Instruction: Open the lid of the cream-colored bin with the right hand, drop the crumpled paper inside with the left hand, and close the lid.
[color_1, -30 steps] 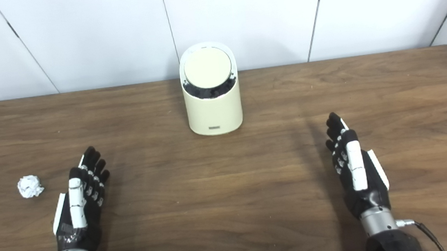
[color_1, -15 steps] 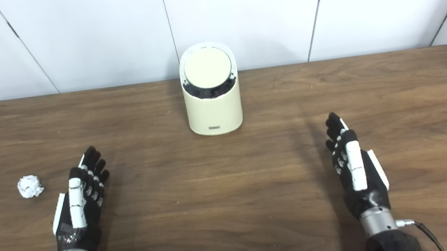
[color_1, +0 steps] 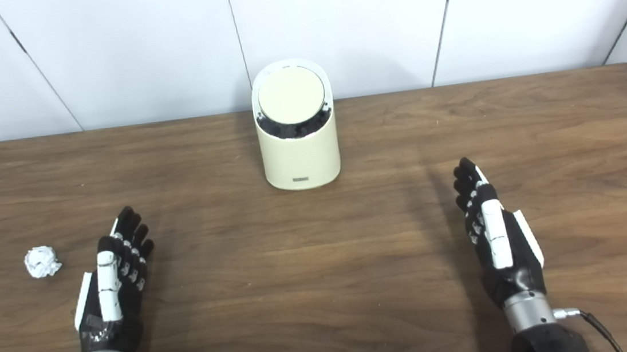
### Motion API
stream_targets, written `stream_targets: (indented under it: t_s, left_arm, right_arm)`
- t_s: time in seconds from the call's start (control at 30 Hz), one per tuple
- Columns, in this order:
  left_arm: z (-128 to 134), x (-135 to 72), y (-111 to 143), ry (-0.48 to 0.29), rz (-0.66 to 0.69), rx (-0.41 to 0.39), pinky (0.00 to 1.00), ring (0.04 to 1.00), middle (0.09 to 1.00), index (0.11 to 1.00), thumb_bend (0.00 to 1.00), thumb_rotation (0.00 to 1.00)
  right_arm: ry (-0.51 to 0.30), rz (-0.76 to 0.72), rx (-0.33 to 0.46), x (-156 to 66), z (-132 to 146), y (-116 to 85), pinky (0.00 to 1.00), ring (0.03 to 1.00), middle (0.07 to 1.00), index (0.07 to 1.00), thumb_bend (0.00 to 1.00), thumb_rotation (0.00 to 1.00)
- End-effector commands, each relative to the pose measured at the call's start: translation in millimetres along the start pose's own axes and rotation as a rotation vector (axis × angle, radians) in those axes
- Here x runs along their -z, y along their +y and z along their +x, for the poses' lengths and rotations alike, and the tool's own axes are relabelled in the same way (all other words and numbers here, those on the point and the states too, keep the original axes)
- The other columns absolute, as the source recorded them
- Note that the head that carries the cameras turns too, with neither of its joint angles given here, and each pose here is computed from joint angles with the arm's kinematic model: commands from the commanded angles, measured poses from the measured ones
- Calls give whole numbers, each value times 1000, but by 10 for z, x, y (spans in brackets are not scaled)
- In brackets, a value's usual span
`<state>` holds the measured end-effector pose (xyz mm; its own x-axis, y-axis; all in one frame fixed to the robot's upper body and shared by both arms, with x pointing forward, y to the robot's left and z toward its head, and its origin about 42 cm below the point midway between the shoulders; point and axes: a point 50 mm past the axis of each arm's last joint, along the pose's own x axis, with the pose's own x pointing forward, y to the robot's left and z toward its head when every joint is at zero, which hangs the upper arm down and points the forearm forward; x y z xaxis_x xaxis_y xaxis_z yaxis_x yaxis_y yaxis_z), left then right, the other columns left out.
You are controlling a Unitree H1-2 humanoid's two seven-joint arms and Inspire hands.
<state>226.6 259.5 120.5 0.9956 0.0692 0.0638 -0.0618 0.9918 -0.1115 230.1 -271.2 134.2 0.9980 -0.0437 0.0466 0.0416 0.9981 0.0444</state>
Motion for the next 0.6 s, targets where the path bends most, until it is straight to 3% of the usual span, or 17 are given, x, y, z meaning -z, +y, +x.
stream_targets:
  t_s: [0.0, 0.33, 0.57]
  left_arm:
    - [-54, -26, -4, -33, 28, 8, 1000, 1000, 1000, 1000, 534, 988]
    - [-73, 39, -73, -57, 32, 13, 1000, 1000, 1000, 1000, 491, 991]
    - [-65, 64, -123, -56, 32, 7, 1000, 1000, 1000, 1000, 461, 1000]
  right_arm:
    - [-45, 5, -1, -11, -71, 12, 1000, 973, 966, 957, 537, 965]
    - [-89, -87, 7, -42, 33, -20, 989, 969, 958, 944, 542, 871]
    - [-147, -120, 12, -233, 256, -3, 989, 948, 939, 943, 639, 882]
